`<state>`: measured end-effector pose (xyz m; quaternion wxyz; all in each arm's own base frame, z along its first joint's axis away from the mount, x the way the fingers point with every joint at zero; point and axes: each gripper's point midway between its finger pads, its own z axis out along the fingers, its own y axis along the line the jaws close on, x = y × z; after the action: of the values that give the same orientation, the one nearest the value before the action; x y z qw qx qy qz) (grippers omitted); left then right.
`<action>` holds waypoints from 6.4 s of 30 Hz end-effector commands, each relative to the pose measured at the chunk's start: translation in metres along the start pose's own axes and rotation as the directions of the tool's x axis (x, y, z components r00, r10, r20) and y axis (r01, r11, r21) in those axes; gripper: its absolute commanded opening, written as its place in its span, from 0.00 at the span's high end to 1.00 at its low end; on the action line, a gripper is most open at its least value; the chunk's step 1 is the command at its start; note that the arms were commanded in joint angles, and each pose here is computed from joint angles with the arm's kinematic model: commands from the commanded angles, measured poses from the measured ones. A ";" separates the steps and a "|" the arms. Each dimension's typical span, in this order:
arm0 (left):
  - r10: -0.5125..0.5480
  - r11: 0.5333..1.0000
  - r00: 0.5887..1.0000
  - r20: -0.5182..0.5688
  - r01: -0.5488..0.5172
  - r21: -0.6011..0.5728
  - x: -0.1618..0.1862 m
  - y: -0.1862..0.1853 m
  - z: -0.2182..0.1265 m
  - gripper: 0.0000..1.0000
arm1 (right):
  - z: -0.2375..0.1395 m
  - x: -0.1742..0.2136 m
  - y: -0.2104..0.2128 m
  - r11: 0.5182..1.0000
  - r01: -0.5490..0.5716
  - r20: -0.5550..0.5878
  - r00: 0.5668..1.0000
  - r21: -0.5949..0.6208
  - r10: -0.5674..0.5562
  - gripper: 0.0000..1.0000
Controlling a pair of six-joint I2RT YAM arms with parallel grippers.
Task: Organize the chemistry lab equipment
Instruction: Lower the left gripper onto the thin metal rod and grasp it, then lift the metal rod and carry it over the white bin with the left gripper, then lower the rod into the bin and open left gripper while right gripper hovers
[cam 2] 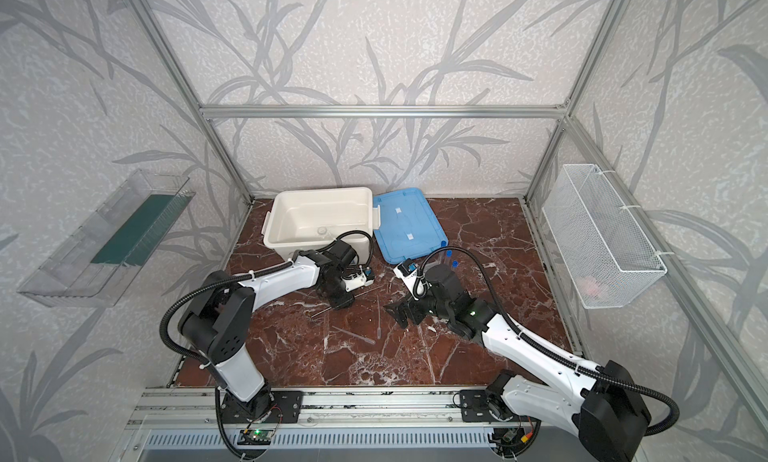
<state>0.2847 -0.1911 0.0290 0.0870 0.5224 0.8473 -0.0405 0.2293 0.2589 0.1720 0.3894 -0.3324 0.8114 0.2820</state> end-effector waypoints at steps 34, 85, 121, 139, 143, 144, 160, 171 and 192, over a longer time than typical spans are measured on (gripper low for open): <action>0.160 0.987 0.986 -0.049 -0.161 -0.005 0.013 -0.010 -0.043 1.00 | -0.024 -0.018 -0.010 0.995 0.020 0.086 0.996 0.093 -0.028 0.01; 0.339 0.924 0.921 0.190 -0.289 -0.249 -0.041 0.180 -0.153 1.00 | 0.042 -0.210 -0.012 0.991 -0.098 0.274 0.954 -0.088 0.119 0.01; 0.190 0.981 0.971 0.144 -0.184 -0.053 -0.019 0.194 -0.063 1.00 | 0.097 -0.193 -0.027 0.990 -0.116 0.159 0.979 -0.078 0.127 0.03; 0.113 0.993 0.978 0.173 -0.117 0.010 -0.030 0.209 -0.067 1.00 | 0.106 -0.174 -0.030 0.986 -0.144 0.138 0.978 -0.080 0.154 0.03; 0.095 0.995 0.986 0.135 -0.095 -0.008 -0.027 0.214 -0.060 1.00 | 0.110 -0.173 -0.030 0.984 -0.154 0.135 0.977 -0.087 0.165 0.04; 0.101 0.995 0.987 0.125 -0.101 -0.010 -0.027 0.213 -0.059 1.00 | 0.110 -0.173 -0.030 0.984 -0.153 0.137 0.977 -0.088 0.164 0.03; 0.109 0.994 0.994 0.026 -0.109 0.016 -0.024 0.205 -0.028 1.00 | 0.112 -0.167 -0.032 0.983 -0.164 0.132 0.976 -0.085 0.175 0.04; 0.090 0.995 0.996 0.027 -0.091 0.030 -0.024 0.204 -0.013 0.99 | 0.116 -0.159 -0.032 0.980 -0.176 0.118 0.975 -0.089 0.186 0.04; 0.085 0.996 0.996 0.029 -0.085 -0.021 -0.026 0.204 -0.005 0.82 | 0.117 -0.154 -0.035 0.979 -0.188 0.112 0.974 -0.077 0.196 0.04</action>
<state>0.4791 -0.1180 0.0344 0.0984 0.5561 0.8246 -0.0344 0.3800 0.3697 0.2343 0.3990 -0.2500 0.8039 0.3635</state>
